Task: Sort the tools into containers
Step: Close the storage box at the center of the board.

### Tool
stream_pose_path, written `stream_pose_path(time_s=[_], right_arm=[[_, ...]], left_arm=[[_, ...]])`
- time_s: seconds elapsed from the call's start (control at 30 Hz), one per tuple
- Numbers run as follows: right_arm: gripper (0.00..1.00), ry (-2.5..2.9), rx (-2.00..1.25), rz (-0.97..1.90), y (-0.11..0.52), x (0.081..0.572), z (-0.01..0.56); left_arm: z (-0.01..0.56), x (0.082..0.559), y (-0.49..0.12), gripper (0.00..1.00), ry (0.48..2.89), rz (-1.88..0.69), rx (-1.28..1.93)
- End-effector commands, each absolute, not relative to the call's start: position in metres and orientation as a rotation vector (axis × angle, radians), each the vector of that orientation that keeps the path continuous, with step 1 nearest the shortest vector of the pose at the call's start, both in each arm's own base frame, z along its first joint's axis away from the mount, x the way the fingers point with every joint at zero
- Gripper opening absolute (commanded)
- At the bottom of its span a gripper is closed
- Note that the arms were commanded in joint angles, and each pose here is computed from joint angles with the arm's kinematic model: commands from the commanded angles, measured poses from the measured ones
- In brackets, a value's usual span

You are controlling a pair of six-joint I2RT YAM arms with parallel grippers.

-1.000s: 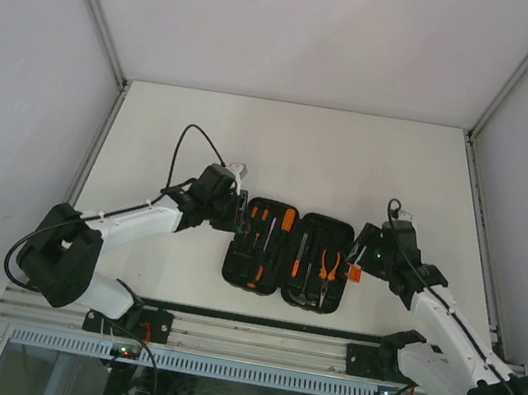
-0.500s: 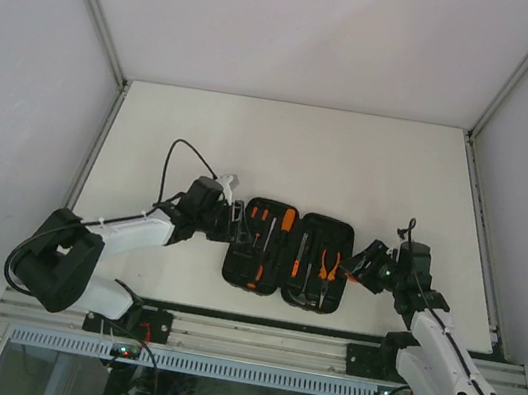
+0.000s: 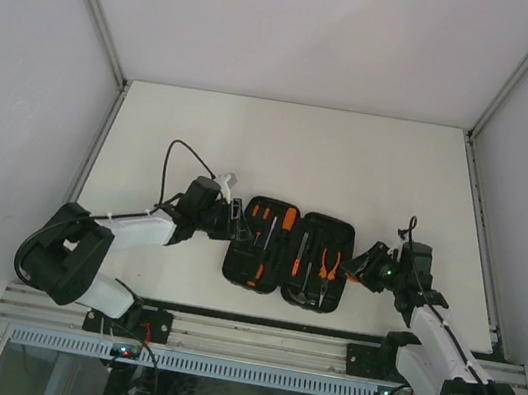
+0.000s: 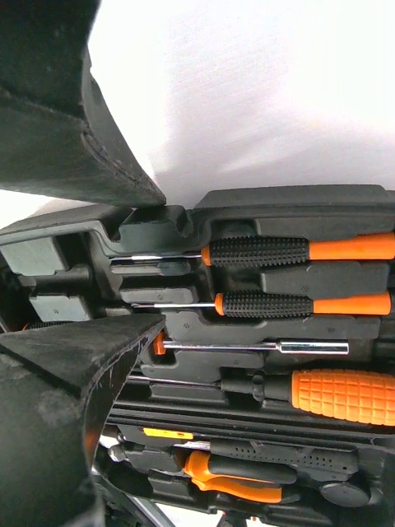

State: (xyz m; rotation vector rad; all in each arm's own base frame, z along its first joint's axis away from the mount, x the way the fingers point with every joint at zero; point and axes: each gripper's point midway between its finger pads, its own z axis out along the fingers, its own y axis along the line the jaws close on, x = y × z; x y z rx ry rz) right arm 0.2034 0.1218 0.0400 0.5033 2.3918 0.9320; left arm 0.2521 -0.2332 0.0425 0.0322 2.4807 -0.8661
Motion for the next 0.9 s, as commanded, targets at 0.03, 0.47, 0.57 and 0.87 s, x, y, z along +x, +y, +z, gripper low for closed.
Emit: stream_pose_path(time_s=[0.03,0.47,0.57,0.87], right_arm=[[0.34,2.327,0.419,1.071,0.139,0.206,0.057],[0.41,2.138,0.451,1.279,0.154,0.206,0.075],[0.38,2.114,0.46,1.293,0.154,0.207,0.078],[0.41,2.054,0.522,1.348,0.157,0.21,0.088]], left_arm=[[0.084,0.248,-0.261,0.54,2.353,-1.088,0.113],[0.134,0.248,-0.274,0.51,2.254,-1.168,0.147],[0.149,0.245,-0.28,0.5,2.226,-1.192,0.16],[0.179,0.231,-0.31,0.5,2.186,-1.247,0.239]])
